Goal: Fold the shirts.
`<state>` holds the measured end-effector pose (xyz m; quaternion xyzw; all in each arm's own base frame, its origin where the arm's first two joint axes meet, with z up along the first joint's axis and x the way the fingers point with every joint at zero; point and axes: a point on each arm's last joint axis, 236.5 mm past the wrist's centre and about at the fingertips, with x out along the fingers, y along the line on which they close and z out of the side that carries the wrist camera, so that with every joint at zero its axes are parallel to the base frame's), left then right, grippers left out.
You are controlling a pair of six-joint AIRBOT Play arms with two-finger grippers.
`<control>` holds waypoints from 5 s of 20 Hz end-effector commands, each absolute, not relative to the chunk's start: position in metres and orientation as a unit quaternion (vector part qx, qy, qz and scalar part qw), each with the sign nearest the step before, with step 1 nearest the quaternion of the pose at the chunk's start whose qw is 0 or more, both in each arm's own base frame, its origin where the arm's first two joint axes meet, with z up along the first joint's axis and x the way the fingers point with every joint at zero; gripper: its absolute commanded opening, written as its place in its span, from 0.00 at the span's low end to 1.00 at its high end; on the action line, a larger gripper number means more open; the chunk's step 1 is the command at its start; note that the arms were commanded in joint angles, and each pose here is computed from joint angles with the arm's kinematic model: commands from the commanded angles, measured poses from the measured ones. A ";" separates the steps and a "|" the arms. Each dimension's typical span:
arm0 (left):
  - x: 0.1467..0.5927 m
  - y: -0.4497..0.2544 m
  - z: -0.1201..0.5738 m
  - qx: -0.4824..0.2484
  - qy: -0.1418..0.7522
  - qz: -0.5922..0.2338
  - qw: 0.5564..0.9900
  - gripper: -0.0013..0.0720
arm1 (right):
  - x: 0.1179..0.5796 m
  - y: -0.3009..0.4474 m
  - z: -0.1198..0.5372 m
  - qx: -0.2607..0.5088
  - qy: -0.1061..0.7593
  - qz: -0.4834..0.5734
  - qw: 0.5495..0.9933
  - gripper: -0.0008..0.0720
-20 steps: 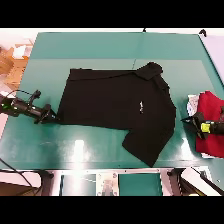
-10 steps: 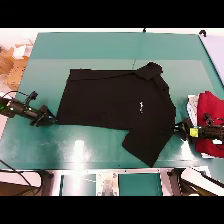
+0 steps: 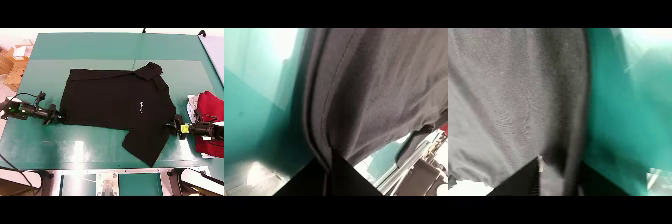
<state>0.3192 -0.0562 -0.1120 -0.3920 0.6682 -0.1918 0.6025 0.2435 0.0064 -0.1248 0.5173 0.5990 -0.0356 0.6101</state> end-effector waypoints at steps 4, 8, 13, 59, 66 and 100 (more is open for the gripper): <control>0.313 -0.055 -0.097 -0.409 0.664 -0.211 0.589 0.05 | 0.234 -0.010 -0.119 0.489 0.617 -0.025 0.616 0.37; 0.313 -0.055 -0.096 -0.410 0.663 -0.211 0.590 0.05 | 0.234 -0.014 -0.106 0.492 0.607 -0.021 0.624 0.37; 0.314 -0.056 -0.095 -0.412 0.660 -0.214 0.590 0.05 | 0.238 -0.012 -0.101 0.497 0.598 -0.016 0.628 0.03; 0.557 -0.044 -0.001 -0.319 0.432 -0.198 0.820 0.05 | 0.582 -0.037 0.026 0.422 0.328 0.116 0.837 0.03; 0.570 -0.043 0.009 -0.310 0.445 -0.212 0.813 0.05 | 0.568 -0.048 0.051 0.411 0.349 0.154 0.828 0.03; 0.344 0.027 -0.012 -0.302 0.697 -0.096 0.643 0.59 | 0.349 -0.092 -0.015 0.394 0.550 0.026 0.736 0.41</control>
